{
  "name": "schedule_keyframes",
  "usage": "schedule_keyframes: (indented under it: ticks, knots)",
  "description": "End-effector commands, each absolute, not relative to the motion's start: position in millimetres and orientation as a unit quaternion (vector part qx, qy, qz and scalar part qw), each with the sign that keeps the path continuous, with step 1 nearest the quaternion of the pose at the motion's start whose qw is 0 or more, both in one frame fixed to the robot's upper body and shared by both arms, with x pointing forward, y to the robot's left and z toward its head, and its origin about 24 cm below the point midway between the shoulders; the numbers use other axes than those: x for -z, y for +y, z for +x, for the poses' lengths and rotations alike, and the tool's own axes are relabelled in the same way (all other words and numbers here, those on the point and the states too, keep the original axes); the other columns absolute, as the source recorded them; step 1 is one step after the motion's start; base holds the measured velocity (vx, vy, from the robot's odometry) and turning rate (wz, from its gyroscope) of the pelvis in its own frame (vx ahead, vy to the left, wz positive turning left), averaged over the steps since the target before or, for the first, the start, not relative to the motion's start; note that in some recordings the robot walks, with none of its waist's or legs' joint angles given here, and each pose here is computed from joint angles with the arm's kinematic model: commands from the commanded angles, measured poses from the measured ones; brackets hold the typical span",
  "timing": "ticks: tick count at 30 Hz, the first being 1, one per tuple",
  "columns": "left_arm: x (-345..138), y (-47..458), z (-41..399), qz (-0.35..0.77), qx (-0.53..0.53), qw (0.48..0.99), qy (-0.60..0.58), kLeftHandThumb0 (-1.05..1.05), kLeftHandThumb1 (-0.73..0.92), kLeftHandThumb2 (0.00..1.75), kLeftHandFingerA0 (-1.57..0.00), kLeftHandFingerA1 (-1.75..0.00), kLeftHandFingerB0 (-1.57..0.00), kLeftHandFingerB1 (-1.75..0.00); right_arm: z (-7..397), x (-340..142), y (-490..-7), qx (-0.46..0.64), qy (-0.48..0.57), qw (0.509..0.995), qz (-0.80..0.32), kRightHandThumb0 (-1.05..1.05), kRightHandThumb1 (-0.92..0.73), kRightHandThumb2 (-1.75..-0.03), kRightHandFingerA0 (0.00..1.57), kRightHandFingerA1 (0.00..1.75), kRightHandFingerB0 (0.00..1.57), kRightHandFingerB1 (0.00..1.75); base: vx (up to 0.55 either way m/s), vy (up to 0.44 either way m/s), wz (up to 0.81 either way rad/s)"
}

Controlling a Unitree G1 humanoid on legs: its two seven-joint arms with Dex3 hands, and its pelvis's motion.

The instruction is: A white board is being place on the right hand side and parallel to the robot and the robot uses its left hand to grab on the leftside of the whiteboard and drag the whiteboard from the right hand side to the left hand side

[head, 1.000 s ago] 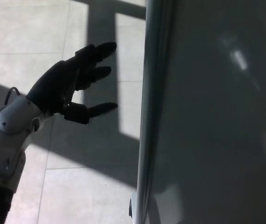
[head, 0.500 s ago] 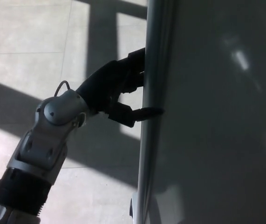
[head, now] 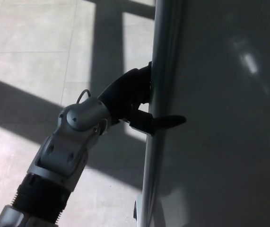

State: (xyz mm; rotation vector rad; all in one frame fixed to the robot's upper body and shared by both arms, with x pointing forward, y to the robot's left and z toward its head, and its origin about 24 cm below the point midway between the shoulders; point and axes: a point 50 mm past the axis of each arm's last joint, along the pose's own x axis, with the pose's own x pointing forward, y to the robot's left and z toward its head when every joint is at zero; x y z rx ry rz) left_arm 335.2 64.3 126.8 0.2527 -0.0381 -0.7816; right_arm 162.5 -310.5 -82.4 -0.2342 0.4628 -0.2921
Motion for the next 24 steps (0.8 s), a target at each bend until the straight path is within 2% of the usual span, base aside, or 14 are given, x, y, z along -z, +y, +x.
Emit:
schedule_keyframes:
  ticks: [1, 2, 3, 4, 6, 7, 8, 9, 10, 11, 12, 13, 15, 24]
  knots:
    - [-114.2, 53.6, 330.9, 0.131, 0.363, 0.922, -0.003, -0.59, 0.39, 0.75, -0.07, -0.44, -0.04, -0.24, 161.8, 79.0, -316.4, 0.151, 0.224, 0.955, -0.125, -0.79, -0.71, -0.61, 0.67, 0.77, 0.51, 0.53, 0.0, 0.0, 0.0]
    - [-112.6, 53.1, 330.6, 0.129, 0.352, 0.927, -0.011, -0.55, 0.48, 0.73, -0.4, -0.51, -0.1, -0.35, 161.8, 79.1, -316.3, 0.151, 0.223, 0.955, -0.124, -0.8, -0.7, -0.61, 0.66, 0.75, 0.52, 0.54, 0.0, 0.0, 0.0]
    - [-109.4, 52.3, 330.1, 0.126, 0.33, 0.935, -0.027, -0.4, 0.64, 0.62, -0.74, -0.51, -0.25, -0.31, 162.0, 79.0, -316.4, 0.151, 0.223, 0.955, -0.122, -0.81, -0.7, -0.61, 0.66, 0.76, 0.53, 0.54, 0.0, 0.0, 0.0]
    - [-107.7, 52.0, 329.8, 0.127, 0.321, 0.938, -0.034, -0.4, 0.64, 0.62, -0.74, -0.51, -0.25, -0.31, 162.2, 78.9, -316.6, 0.151, 0.223, 0.955, -0.123, -0.81, -0.7, -0.61, 0.66, 0.76, 0.53, 0.54, 0.0, 0.0, 0.0]
    - [-103.2, 52.0, 330.2, 0.126, 0.302, 0.944, -0.033, -0.24, 0.76, 0.63, -1.01, -0.53, -0.55, -0.39, 162.8, 78.2, -317.3, 0.15, 0.222, 0.956, -0.122, -0.81, -0.69, -0.61, 0.65, 0.75, 0.53, 0.55, 0.0, 0.0, 0.0]
    - [-102.2, 52.2, 330.4, 0.122, 0.298, 0.946, -0.033, -0.24, 0.76, 0.63, -1.01, -0.53, -0.55, -0.39, 163.1, 78.1, -317.5, 0.15, 0.223, 0.955, -0.123, -0.81, -0.69, -0.61, 0.65, 0.75, 0.53, 0.55, 0.0, 0.0, 0.0]
    - [-100.6, 53.4, 331.0, 0.117, 0.292, 0.949, -0.03, -0.2, 0.77, 0.64, -1.0, -0.57, -0.72, -0.47, 163.6, 77.8, -317.5, 0.149, 0.223, 0.955, -0.124, -0.81, -0.69, -0.6, 0.65, 0.76, 0.54, 0.55, 0.0, 0.0, 0.0]
    - [-98.4, 56.7, 331.5, 0.107, 0.282, 0.953, -0.026, -0.22, 0.76, 0.62, -1.04, -0.73, -0.85, -0.54, 164.1, 77.3, -317.6, 0.147, 0.222, 0.956, -0.126, -0.8, -0.7, -0.61, 0.64, 0.75, 0.52, 0.53, 0.0, 0.0, 0.0]
    - [-97.6, 57.8, 331.6, 0.103, 0.279, 0.954, -0.025, -0.22, 0.76, 0.62, -1.04, -0.73, -0.85, -0.54, 164.2, 77.1, -317.6, 0.146, 0.222, 0.956, -0.127, -0.8, -0.7, -0.61, 0.64, 0.75, 0.52, 0.53, 0.0, 0.0, 0.0]
    - [-96.5, 59.5, 331.8, 0.099, 0.276, 0.956, -0.03, -0.2, 0.76, 0.63, -1.05, -0.76, -0.87, -0.56, 164.9, 77.0, -317.5, 0.146, 0.222, 0.956, -0.127, -0.77, -0.52, -1.0, 0.62, 0.76, 0.48, 0.61, 0.0, 0.0, 0.0]
    - [-95.3, 61.5, 331.6, 0.097, 0.273, 0.957, -0.031, -0.2, 0.76, 0.62, -1.04, -0.77, -0.87, -0.57, 165.2, 77.1, -317.4, 0.146, 0.222, 0.955, -0.128, -0.77, -0.52, -1.0, 0.61, 0.75, 0.49, 0.61, 0.0, 0.0, 0.0]
    - [-94.5, 63.2, 331.5, 0.096, 0.272, 0.957, -0.032, -0.21, 0.76, 0.62, -1.04, -0.77, -0.87, -0.56, 165.2, 77.3, -317.2, 0.145, 0.223, 0.956, -0.127, -0.8, -0.7, -0.61, 0.63, 0.73, 0.52, 0.52, 0.0, 0.0, 0.0]
    - [-92.3, 70.8, 330.7, 0.104, 0.268, 0.957, -0.032, -0.23, 0.76, 0.62, -1.03, -0.76, -0.85, -0.56, 165.3, 78.4, -315.3, 0.146, 0.223, 0.956, -0.124, -0.81, -0.7, -0.61, 0.69, 0.77, 0.52, 0.52, 0.0, 0.0, 0.0]
    - [-102.3, 126.0, 333.0, 0.144, 0.257, 0.955, -0.031, -0.2, 0.77, 0.63, -1.0, -0.73, -0.82, -0.56, 169.3, 77.4, -312.7, 0.138, 0.218, 0.956, -0.138, -0.8, -0.71, -0.62, 0.65, 0.78, 0.52, 0.55, 0.0, 0.0, -0.01]
